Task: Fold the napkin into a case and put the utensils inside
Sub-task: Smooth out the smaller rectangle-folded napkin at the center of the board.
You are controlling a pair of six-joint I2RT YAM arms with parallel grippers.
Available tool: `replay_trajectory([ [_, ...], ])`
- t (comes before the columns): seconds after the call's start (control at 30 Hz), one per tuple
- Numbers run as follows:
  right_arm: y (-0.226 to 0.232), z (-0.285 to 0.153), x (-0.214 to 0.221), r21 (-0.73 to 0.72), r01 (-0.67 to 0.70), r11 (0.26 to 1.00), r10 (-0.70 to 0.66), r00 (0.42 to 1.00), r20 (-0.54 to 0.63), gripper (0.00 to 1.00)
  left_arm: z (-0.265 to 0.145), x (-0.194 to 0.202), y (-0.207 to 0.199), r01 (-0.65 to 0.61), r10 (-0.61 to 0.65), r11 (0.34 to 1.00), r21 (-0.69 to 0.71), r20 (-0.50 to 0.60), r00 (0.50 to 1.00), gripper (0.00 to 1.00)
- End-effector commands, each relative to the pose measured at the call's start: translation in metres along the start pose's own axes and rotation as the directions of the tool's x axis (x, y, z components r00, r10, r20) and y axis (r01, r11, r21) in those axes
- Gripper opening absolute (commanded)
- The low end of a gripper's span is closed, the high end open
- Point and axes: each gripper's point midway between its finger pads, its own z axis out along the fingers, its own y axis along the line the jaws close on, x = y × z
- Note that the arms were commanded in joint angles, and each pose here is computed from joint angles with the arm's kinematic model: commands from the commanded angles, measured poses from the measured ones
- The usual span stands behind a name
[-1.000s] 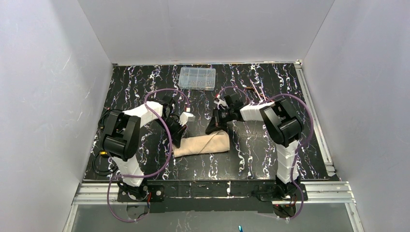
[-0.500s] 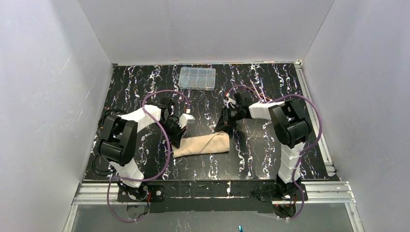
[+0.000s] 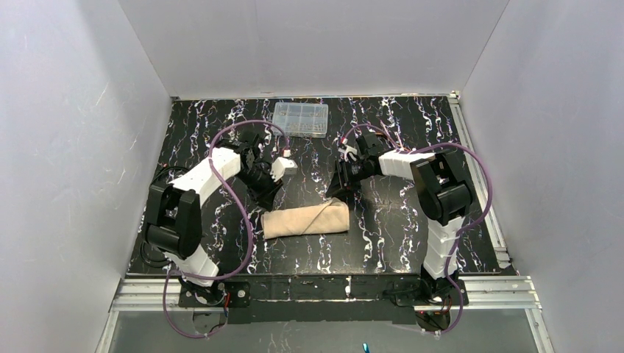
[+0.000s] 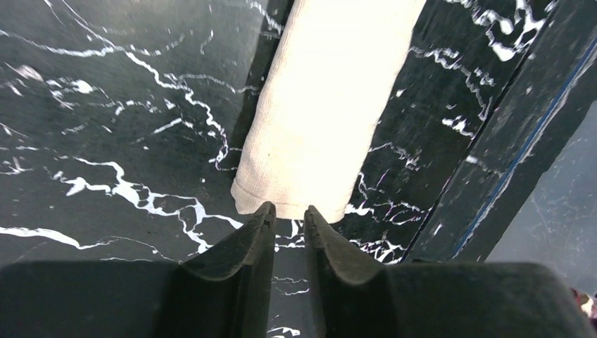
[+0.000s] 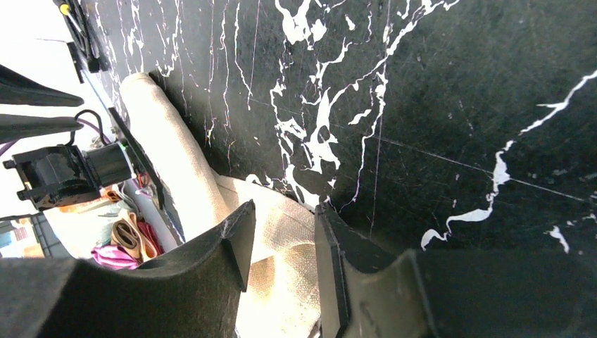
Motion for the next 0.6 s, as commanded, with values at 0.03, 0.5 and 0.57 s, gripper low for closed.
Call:
replay_trajectory([
  [0.03,-0.002,0.003,0.011,-0.026,-0.025,0.999,0.024,0.999,-0.045,0.43,-0.012,-0.023,-0.022,-0.008,0.004,0.998,0.059,0.055,0.998,0.31],
  [0.5,-0.008,0.011,0.02,-0.014,-0.051,0.999,0.05,0.997,-0.064,0.09,0.045,-0.044,-0.02,-0.057,0.062,0.986,0.155,-0.029,0.998,0.37],
  [0.57,-0.011,0.011,0.02,0.001,-0.055,0.998,0.055,0.997,-0.06,0.05,0.049,-0.04,-0.02,-0.061,0.068,0.985,0.164,-0.038,0.997,0.37],
])
